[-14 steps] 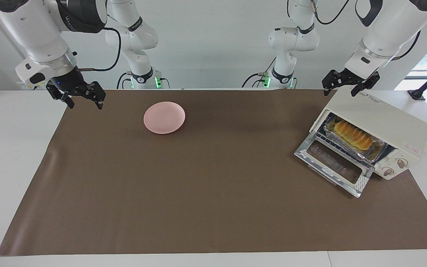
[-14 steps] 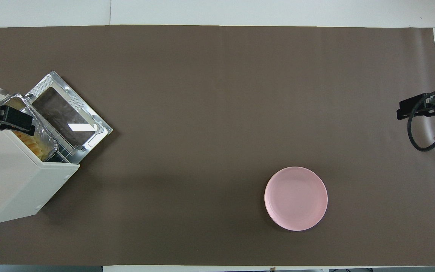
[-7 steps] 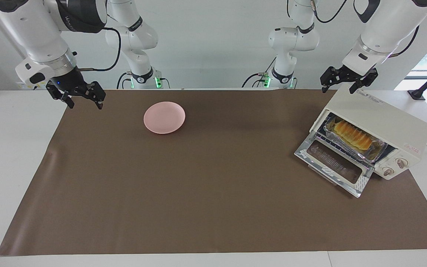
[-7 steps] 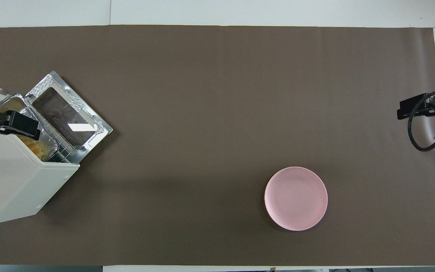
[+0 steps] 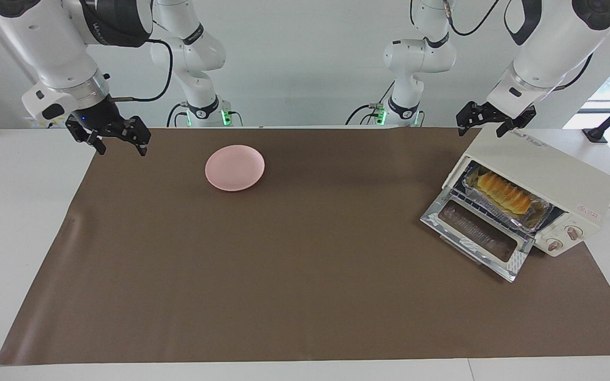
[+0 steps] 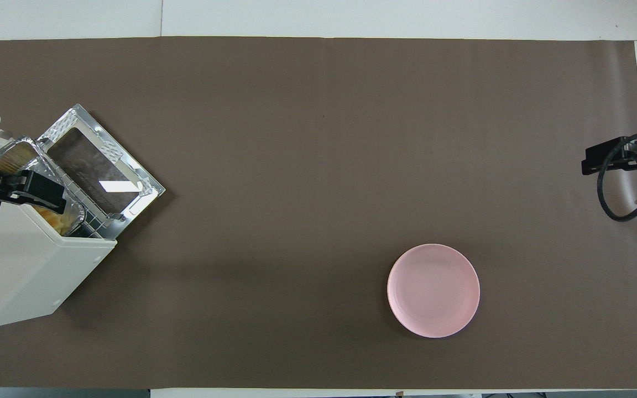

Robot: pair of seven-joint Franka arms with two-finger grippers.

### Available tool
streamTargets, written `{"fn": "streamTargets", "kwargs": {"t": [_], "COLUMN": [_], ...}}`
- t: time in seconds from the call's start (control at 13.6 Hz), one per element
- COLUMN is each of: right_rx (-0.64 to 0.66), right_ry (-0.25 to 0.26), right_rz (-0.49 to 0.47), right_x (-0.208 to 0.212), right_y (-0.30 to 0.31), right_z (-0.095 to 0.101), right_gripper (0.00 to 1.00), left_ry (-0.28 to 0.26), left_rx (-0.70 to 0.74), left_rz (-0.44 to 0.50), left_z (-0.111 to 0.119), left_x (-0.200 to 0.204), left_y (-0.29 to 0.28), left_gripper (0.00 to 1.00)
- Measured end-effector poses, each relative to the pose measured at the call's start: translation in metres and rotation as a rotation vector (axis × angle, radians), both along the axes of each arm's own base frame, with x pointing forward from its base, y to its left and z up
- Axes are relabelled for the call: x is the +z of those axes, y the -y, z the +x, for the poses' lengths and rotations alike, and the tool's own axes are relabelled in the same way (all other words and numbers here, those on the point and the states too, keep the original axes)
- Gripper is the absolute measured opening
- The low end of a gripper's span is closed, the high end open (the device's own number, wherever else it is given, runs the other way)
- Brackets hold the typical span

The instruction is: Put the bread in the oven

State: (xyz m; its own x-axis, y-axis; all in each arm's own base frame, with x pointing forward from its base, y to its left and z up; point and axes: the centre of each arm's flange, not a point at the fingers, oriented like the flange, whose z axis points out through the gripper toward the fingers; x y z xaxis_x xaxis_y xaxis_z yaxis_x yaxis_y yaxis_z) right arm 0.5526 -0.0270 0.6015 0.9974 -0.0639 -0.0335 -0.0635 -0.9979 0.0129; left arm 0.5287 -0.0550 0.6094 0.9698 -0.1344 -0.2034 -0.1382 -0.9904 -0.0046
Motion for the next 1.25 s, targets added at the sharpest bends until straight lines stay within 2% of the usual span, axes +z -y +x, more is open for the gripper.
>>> {"fn": "streamTargets", "kwargs": {"t": [0.66,0.89,1.25], "right_rx": [0.0,0.0,0.0], "right_ry": [0.0,0.0,0.0], "right_rz": [0.0,0.0,0.0], "right_x": [0.0,0.0,0.0], "right_y": [0.0,0.0,0.0], "right_z": [0.0,0.0,0.0], "right_gripper": [1.0,1.0,1.0], "left_ry": [0.008,0.093,0.148], "left_rx": [0.003,0.006,0.009], "left_rz": [-0.001,-0.01,-0.015], "left_z": [0.001,0.012,0.018], "left_x": [0.0,0.006,0.01], "left_y": [-0.002,-0.003,-0.004], "left_gripper": [1.0,1.0,1.0]}}
